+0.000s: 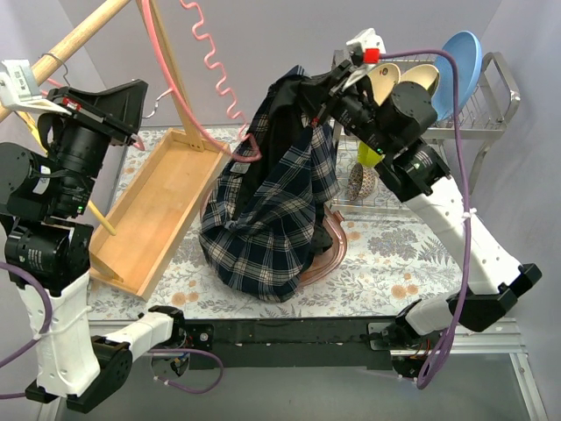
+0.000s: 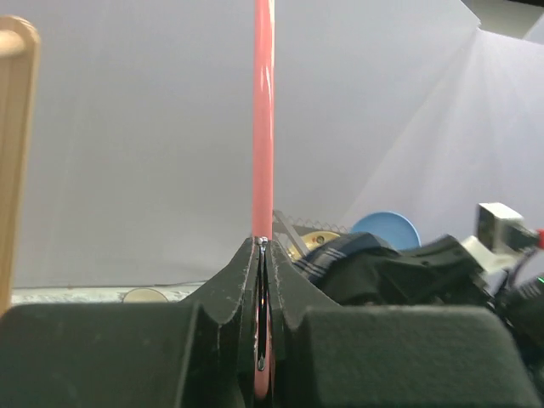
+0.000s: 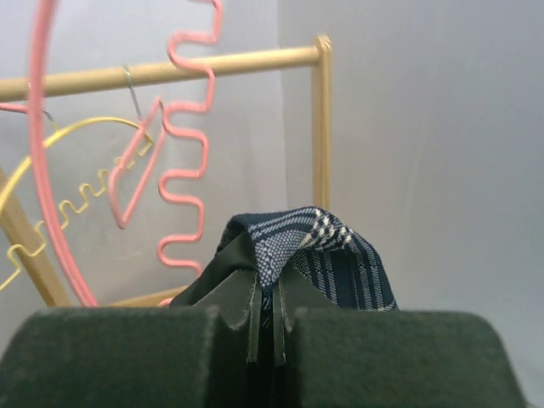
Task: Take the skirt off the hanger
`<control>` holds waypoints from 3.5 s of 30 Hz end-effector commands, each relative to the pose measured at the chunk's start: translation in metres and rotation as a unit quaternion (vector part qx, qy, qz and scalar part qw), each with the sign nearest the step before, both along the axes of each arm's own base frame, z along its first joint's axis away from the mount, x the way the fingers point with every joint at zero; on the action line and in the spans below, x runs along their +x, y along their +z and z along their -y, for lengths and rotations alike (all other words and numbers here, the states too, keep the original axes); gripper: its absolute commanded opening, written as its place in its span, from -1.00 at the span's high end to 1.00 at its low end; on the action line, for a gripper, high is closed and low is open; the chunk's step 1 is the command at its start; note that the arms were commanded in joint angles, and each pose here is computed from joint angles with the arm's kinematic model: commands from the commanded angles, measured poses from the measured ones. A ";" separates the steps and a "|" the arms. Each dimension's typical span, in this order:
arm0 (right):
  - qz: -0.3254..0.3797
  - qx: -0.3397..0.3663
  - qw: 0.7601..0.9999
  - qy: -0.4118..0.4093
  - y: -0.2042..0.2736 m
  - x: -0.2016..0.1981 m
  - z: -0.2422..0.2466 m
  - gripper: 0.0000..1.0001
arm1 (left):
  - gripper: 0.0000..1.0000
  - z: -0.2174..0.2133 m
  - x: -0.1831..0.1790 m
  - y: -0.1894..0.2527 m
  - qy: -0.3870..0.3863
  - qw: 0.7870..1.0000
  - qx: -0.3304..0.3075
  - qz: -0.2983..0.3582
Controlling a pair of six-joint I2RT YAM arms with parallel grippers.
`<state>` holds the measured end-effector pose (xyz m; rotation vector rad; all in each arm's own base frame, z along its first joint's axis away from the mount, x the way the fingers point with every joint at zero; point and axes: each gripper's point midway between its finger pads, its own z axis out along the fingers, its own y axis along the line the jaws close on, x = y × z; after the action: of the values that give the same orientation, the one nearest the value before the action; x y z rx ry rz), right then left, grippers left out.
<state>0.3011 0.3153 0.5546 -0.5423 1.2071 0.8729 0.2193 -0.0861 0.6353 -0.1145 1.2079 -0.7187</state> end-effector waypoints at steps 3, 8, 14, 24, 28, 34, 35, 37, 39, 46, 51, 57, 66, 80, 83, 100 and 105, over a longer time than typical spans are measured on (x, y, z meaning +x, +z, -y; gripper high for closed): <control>0.169 0.129 0.975 0.058 0.112 -0.081 0.042 0.97 | 1.00 -0.032 -0.027 0.031 0.070 0.996 -0.027 0.047; 0.202 0.133 0.970 0.021 0.125 -0.083 0.057 0.97 | 1.00 -0.036 -0.028 0.027 0.081 0.996 -0.024 0.042; 0.253 0.114 0.956 -0.095 0.144 -0.048 0.070 0.97 | 1.00 -0.034 -0.021 0.021 0.081 0.996 -0.018 0.036; 0.258 0.117 0.954 -0.094 0.158 -0.032 0.054 0.97 | 1.00 -0.035 -0.008 0.009 0.094 0.995 -0.005 0.028; 0.214 0.117 0.969 -0.027 0.094 -0.051 0.031 0.97 | 1.00 -0.042 -0.006 0.007 0.116 0.993 -0.002 0.028; 0.032 0.083 0.993 0.076 -0.057 -0.085 -0.019 0.97 | 1.00 -0.054 -0.004 0.008 0.148 0.989 -0.008 0.027; 0.013 0.096 0.992 0.076 -0.068 -0.091 -0.017 0.97 | 1.00 -0.055 -0.004 0.008 0.150 0.988 -0.009 0.028; -0.057 0.090 0.991 0.081 -0.118 -0.088 -0.025 0.97 | 1.00 -0.055 -0.004 0.010 0.151 0.988 -0.009 0.030; -0.128 0.055 0.989 0.054 -0.186 -0.073 -0.034 0.97 | 1.00 -0.054 -0.001 0.009 0.148 0.988 -0.008 0.029; -0.266 0.018 0.955 0.129 -0.306 -0.088 -0.088 0.97 | 1.00 -0.047 0.010 -0.002 0.138 0.990 0.008 0.016; -0.333 -0.015 0.937 0.105 -0.384 -0.108 -0.104 0.97 | 1.00 -0.044 0.014 -0.011 0.134 0.991 0.020 0.008; -0.361 -0.077 0.927 0.075 -0.431 -0.120 -0.115 0.88 | 1.00 -0.042 0.021 -0.027 0.134 0.990 0.041 -0.017; -0.301 -0.128 0.942 0.070 -0.340 -0.121 -0.099 -0.08 | 1.00 -0.040 0.020 -0.034 0.129 0.990 0.050 -0.027; -0.200 -0.164 0.965 -0.042 -0.246 -0.043 -0.063 -0.01 | 1.00 -0.039 0.022 -0.039 0.126 0.990 0.053 -0.033; -0.210 -0.196 0.950 -0.120 -0.284 0.001 -0.049 0.19 | 1.00 -0.034 0.025 -0.043 0.114 0.991 0.053 -0.039; -0.348 -0.330 0.868 -0.125 -0.451 -0.033 -0.050 0.07 | 1.00 -0.042 0.031 -0.066 0.137 0.986 0.066 -0.071; -0.273 -0.270 0.913 -0.135 -0.353 -0.029 -0.038 -0.18 | 1.00 -0.043 0.032 -0.071 0.138 0.985 0.039 -0.097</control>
<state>0.2768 0.3668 0.1198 -0.5809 2.1556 0.4376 0.2617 -0.0491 0.5499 -0.2291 1.4098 -0.4015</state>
